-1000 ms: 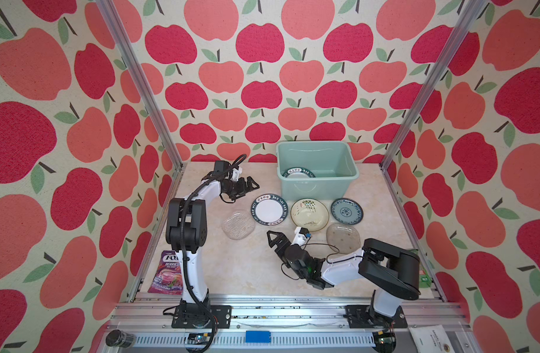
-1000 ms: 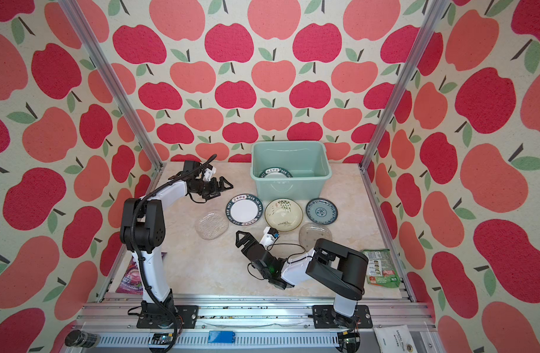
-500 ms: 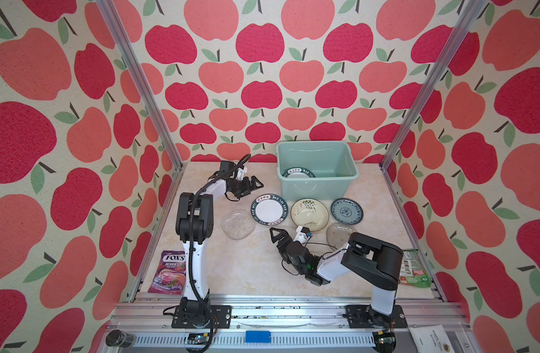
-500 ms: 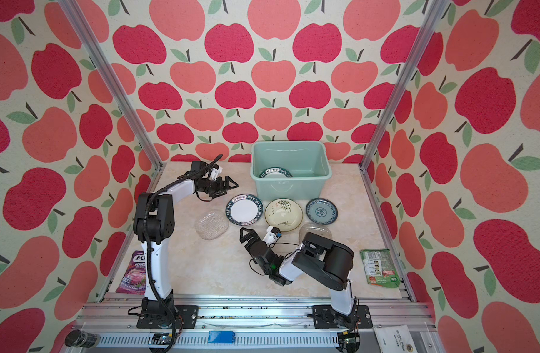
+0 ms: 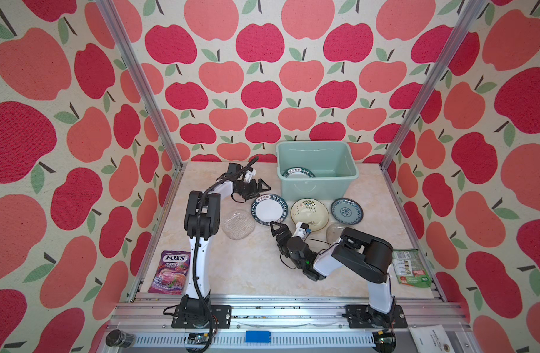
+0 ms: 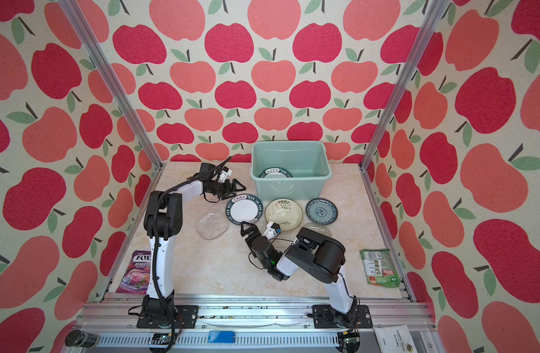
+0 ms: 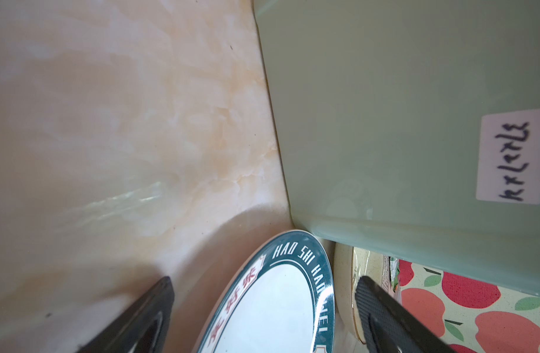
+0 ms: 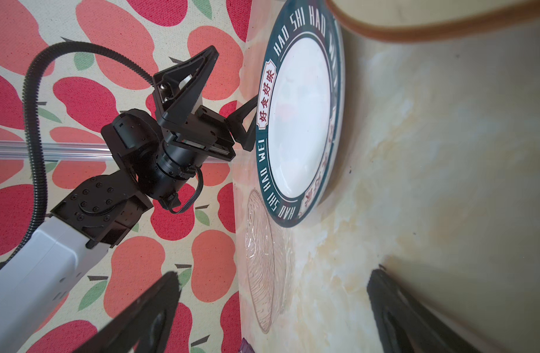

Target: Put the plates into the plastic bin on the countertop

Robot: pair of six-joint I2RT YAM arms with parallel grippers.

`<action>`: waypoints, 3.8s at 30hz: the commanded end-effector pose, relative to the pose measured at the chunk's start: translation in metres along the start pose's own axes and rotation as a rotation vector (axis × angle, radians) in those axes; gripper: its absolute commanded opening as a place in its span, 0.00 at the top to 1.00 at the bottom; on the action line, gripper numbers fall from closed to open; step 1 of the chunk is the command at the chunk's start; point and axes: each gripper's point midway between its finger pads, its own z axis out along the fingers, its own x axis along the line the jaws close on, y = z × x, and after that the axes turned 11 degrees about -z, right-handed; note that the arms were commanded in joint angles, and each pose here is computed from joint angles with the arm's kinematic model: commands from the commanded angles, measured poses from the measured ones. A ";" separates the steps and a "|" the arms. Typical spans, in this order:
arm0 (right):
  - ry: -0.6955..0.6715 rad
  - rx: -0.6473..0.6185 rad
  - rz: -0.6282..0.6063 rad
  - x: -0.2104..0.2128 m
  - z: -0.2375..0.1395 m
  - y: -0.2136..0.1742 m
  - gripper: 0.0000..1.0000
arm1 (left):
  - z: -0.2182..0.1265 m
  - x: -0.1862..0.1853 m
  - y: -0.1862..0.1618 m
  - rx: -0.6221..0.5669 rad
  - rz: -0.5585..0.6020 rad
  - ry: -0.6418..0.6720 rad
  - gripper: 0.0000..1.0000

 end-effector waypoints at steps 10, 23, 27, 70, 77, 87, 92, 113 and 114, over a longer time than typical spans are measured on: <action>-0.003 -0.003 0.004 -0.017 0.021 -0.001 0.02 | -0.002 -0.016 -0.020 0.049 0.033 -0.039 0.12; -0.022 0.007 0.008 -0.032 0.032 0.004 0.08 | -0.009 -0.011 -0.041 0.053 0.015 -0.028 0.12; -0.032 0.017 0.001 -0.036 0.036 0.003 0.12 | -0.010 -0.007 -0.045 0.052 0.005 -0.023 0.12; -0.101 0.031 0.034 -0.070 0.049 -0.002 0.71 | -0.029 0.002 -0.051 -0.023 -0.021 -0.044 0.13; -0.097 0.040 0.033 -0.069 0.049 -0.003 0.81 | -0.032 0.000 -0.047 -0.038 -0.018 -0.053 0.13; -0.071 0.056 0.000 -0.049 0.046 0.000 0.91 | -0.053 -0.014 -0.032 -0.107 -0.017 -0.070 0.13; -0.042 0.066 -0.029 -0.030 0.041 0.004 0.94 | -0.073 -0.029 -0.026 -0.157 -0.005 -0.078 0.12; 0.065 0.289 -0.288 0.071 -0.036 0.011 1.00 | -0.190 -0.152 -0.078 -0.390 0.204 -0.009 0.12; 0.066 0.316 -0.319 0.075 -0.044 0.011 1.00 | -0.195 -0.157 -0.089 -0.393 0.215 0.005 0.12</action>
